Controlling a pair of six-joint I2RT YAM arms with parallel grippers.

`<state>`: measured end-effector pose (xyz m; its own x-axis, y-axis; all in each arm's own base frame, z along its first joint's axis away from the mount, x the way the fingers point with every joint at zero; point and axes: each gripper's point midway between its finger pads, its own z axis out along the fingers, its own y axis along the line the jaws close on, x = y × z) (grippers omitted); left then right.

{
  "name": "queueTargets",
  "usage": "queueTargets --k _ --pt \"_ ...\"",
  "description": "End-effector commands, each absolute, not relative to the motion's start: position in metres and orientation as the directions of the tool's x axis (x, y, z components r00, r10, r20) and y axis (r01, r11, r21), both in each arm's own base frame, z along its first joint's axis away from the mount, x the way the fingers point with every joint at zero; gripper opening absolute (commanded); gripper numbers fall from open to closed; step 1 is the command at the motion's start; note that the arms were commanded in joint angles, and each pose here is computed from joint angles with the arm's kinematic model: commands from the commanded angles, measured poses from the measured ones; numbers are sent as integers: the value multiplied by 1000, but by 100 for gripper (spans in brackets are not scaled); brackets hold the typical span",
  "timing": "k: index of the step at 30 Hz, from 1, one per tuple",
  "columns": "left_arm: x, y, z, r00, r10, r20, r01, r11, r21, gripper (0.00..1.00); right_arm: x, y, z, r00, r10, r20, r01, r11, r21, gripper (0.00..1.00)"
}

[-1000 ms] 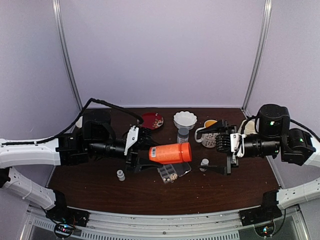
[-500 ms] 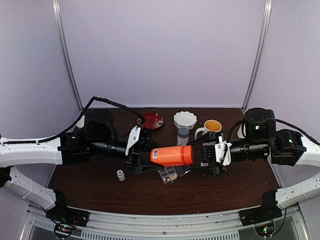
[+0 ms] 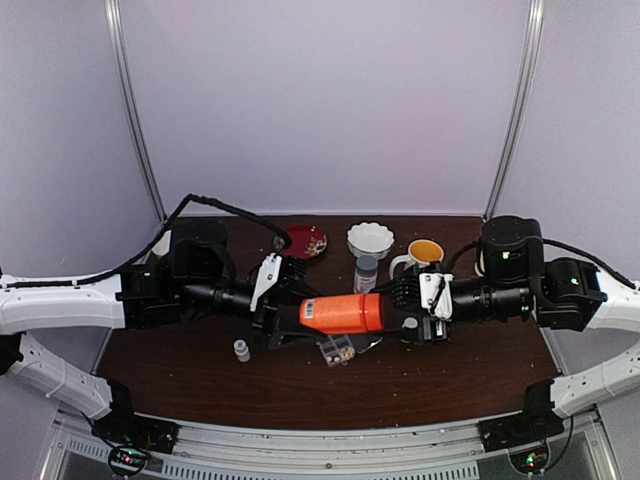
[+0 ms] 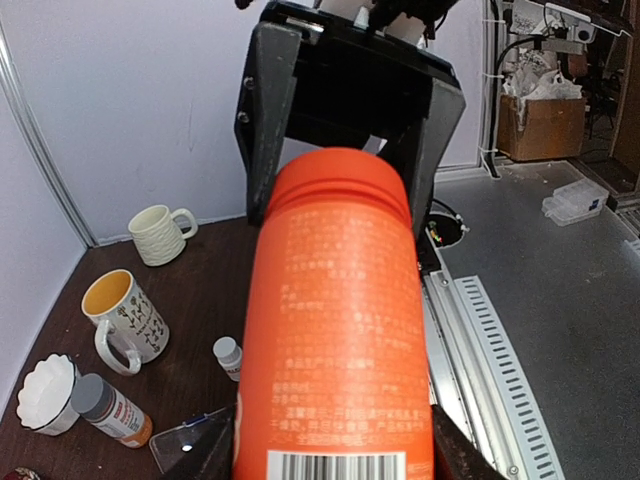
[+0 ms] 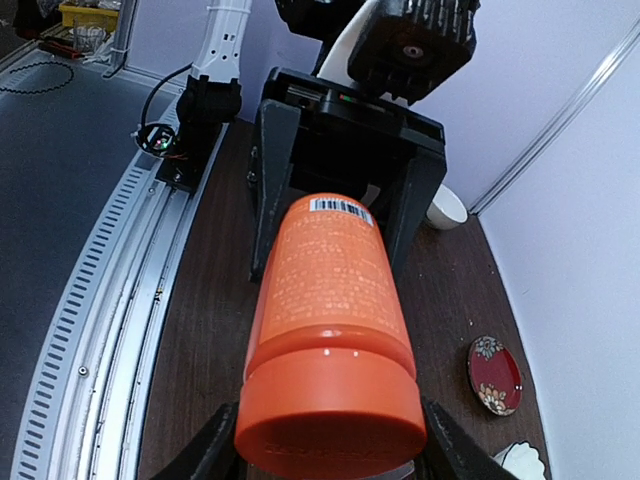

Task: Sort the pills into containers
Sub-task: Screw the lid of the pill bottle onto the pill bottle.

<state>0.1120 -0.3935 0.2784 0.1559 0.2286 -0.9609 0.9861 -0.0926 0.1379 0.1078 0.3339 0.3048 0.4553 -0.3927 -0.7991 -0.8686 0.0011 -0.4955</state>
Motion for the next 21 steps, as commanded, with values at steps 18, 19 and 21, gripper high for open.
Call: queueTargets --k 18,19,21 --pt "128 -404 299 289 193 -938 957 -54 284 0 105 333 324 -853 43 -521 -484 308 819 0" --pt "129 -404 300 294 195 -936 956 -47 291 0 103 335 321 -882 51 -469 -434 304 848 0" --pt "132 -404 299 305 203 -931 952 -35 304 0 101 339 319 -927 75 -368 -336 270 902 0"
